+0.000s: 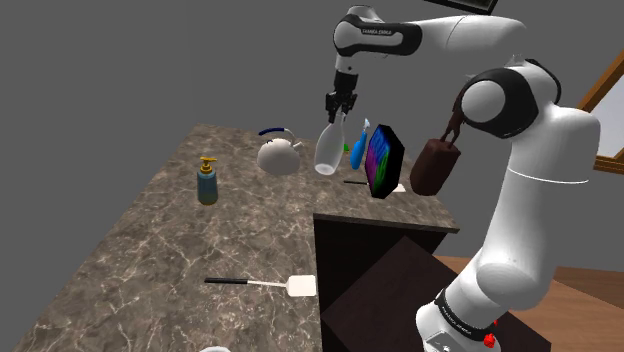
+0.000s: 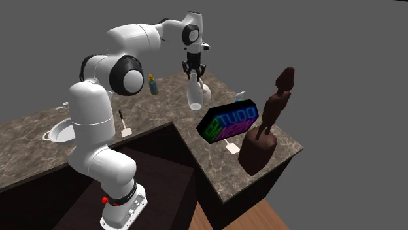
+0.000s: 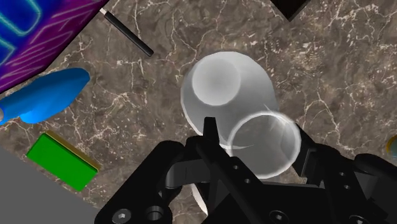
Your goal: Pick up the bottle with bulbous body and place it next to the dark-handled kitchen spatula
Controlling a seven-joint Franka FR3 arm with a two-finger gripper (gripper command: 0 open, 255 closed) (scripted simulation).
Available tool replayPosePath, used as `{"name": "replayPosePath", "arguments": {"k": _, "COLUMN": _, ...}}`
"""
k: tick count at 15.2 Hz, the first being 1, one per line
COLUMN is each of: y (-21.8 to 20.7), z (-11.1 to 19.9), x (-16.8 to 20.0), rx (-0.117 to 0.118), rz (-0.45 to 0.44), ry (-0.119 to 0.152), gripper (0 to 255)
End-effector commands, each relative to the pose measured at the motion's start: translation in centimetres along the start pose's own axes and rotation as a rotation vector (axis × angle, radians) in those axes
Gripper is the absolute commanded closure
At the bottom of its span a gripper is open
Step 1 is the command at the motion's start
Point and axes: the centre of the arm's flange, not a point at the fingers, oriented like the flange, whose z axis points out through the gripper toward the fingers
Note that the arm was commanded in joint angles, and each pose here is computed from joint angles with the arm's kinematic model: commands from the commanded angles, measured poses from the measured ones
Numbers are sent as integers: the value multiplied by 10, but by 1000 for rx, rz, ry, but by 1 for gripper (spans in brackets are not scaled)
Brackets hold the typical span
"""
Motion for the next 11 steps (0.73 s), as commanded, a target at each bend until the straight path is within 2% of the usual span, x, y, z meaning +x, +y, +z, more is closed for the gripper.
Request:
{"name": "replayPosePath", "arguments": {"k": 1, "y": -25, "z": 3, "x": -10, "rx": 0, "rz": 1, "ry": 1, "gripper": 255}}
{"name": "replayPosePath", "arguments": {"k": 11, "y": -150, "z": 7, "x": -54, "rx": 0, "rz": 1, "ry": 1, "gripper": 255}}
